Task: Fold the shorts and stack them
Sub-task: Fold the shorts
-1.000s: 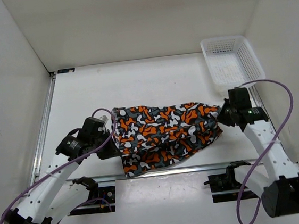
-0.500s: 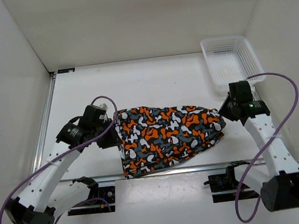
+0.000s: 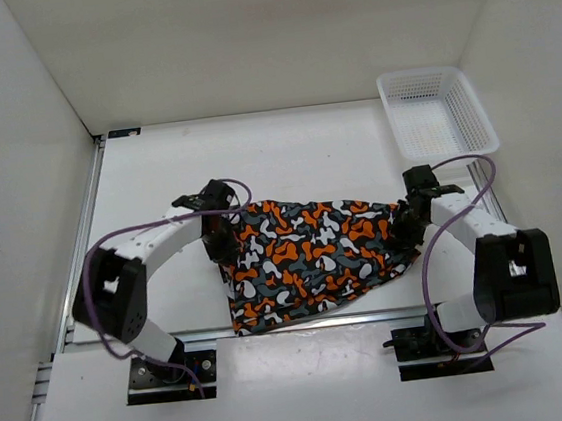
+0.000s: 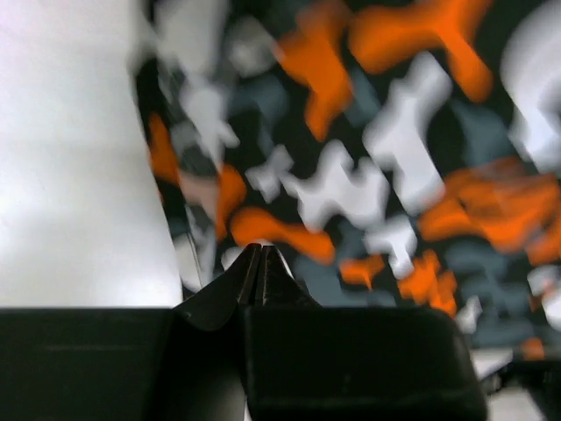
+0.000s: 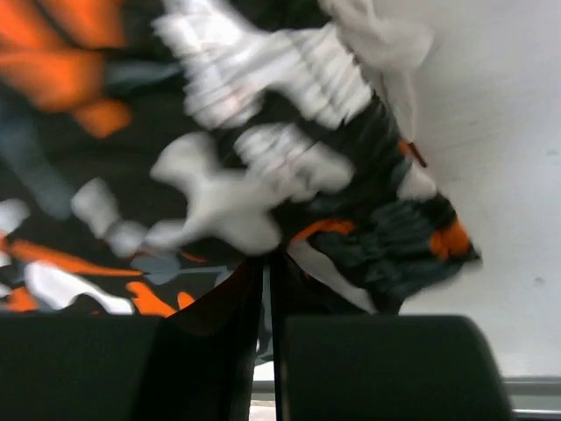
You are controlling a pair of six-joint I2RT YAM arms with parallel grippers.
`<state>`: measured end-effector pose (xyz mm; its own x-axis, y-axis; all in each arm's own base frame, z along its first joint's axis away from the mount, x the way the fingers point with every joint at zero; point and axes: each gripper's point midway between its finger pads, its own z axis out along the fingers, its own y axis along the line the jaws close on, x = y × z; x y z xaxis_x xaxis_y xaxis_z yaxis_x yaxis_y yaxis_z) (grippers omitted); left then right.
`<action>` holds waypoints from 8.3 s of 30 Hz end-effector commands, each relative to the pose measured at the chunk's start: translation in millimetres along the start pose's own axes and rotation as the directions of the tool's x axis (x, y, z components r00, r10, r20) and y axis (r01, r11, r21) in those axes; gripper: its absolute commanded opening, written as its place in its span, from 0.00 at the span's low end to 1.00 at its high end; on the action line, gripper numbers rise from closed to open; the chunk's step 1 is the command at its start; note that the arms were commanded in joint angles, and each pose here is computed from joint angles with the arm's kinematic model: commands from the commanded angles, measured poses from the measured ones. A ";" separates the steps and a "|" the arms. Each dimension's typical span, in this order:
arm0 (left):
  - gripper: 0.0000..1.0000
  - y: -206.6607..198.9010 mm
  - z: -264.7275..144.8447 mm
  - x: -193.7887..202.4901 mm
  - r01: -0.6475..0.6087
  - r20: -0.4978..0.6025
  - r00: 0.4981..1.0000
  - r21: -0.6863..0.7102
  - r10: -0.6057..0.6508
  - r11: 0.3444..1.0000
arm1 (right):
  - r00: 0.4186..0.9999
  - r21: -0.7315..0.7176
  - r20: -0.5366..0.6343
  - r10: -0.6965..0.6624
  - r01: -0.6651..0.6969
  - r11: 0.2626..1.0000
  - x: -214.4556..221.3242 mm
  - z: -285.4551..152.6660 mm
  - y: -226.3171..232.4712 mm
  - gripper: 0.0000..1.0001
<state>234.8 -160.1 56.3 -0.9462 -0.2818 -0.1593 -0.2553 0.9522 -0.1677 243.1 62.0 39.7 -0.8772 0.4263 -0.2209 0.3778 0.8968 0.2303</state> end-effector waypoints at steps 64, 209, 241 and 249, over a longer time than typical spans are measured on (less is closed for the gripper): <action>0.11 123.1 25.1 -153.1 0.342 0.131 0.934 -0.076 -0.331 0.936 | 0.998 -0.153 -0.033 -0.056 0.050 0.987 -43.5 52.3 66.2 0.25; 0.11 51.0 48.1 -118.7 0.194 0.029 0.981 0.001 -0.194 0.981 | 0.606 -0.277 0.336 -0.722 0.796 0.539 126.7 -38.5 416.8 0.04; 0.46 -23.5 -52.0 -145.3 -0.161 0.217 0.968 0.140 0.129 0.977 | 0.799 -0.238 0.298 -0.522 0.592 0.770 35.6 -61.0 236.1 0.72; 0.82 -45.5 -1.3 -144.0 -0.231 0.123 0.968 0.101 0.218 0.968 | 0.817 -0.322 0.214 -0.535 0.576 0.751 42.6 -35.9 263.6 0.55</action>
<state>371.3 -162.2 84.4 -0.9499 -0.1003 -0.2960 -0.0331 0.9741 -0.2239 282.3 286.3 115.3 -0.8566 -0.1173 -0.5025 -0.2880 0.9167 0.2770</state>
